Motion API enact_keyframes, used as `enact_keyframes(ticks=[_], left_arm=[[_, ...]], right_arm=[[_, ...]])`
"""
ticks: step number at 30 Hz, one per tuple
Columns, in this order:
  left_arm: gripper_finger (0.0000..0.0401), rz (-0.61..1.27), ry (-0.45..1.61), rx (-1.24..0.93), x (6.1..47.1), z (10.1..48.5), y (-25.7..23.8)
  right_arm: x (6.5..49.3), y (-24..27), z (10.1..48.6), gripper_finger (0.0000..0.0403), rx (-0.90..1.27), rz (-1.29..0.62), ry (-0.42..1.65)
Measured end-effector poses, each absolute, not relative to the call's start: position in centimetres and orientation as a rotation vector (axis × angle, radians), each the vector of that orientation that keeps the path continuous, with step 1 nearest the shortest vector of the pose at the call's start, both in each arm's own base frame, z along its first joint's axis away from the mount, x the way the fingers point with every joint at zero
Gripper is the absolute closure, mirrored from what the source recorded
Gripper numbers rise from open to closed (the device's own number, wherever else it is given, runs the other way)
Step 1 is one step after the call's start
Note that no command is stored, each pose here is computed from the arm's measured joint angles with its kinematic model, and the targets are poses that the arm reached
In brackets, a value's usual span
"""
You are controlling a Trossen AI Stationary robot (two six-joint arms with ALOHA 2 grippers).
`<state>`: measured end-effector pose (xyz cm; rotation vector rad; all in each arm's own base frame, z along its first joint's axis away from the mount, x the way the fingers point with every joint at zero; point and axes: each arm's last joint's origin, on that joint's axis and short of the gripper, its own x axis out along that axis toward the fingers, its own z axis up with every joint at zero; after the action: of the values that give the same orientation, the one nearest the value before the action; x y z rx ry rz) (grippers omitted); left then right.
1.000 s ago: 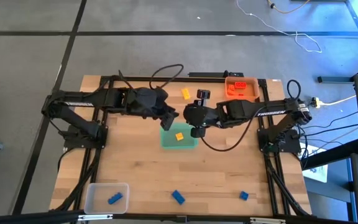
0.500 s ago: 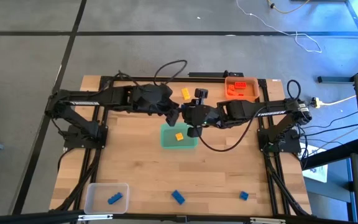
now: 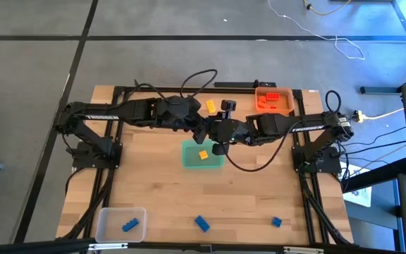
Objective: Sort & place blocks by color
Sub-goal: Put the blue game piece into the transparent bin
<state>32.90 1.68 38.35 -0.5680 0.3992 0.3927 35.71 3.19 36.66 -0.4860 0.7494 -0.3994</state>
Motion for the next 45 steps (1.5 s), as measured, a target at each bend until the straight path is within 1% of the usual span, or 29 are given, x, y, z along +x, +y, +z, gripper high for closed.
enact_keyframes(ticks=[10,13,17,19,27,29,33,36,39,45], left_arm=[[0.0260,0.394,0.374,-0.543,33.2,38.4,2.0],[0.0275,0.392,0.374,-0.537,33.2,38.5,2.0],[0.0322,0.398,0.365,-0.550,33.1,38.6,2.1],[0.0335,0.397,0.366,-0.533,33.1,38.6,2.1],[0.0335,0.392,0.375,-0.509,33.1,38.6,2.1],[0.0335,0.384,0.379,-0.494,33.1,38.6,2.1],[0.0335,0.368,0.401,-0.461,33.1,38.4,2.0],[0.0335,0.375,0.419,-0.461,33.0,38.2,2.0],[0.0335,0.392,0.451,-0.457,32.9,37.9,2.1],[0.0335,0.440,0.517,-0.431,32.2,37.5,2.7]], right_arm=[[35.8,3.3,36.8,0.0264,-0.484,-0.404,0.732],[35.8,3.3,36.8,0.0264,-0.485,-0.405,0.730],[35.8,3.3,36.8,0.0264,-0.490,-0.416,0.731],[35.8,3.3,36.8,0.0264,-0.491,-0.415,0.731],[35.8,3.3,36.8,0.0264,-0.495,-0.427,0.732],[35.8,3.3,36.8,0.0245,-0.502,-0.447,0.731],[35.8,3.3,36.8,0.0176,-0.499,-0.444,0.729],[35.8,3.3,36.9,0.0143,-0.493,-0.437,0.725],[35.8,3.3,36.8,0.0130,-0.490,-0.435,0.725],[35.3,3.3,37.9,0.0125,-0.461,-0.428,0.747]])
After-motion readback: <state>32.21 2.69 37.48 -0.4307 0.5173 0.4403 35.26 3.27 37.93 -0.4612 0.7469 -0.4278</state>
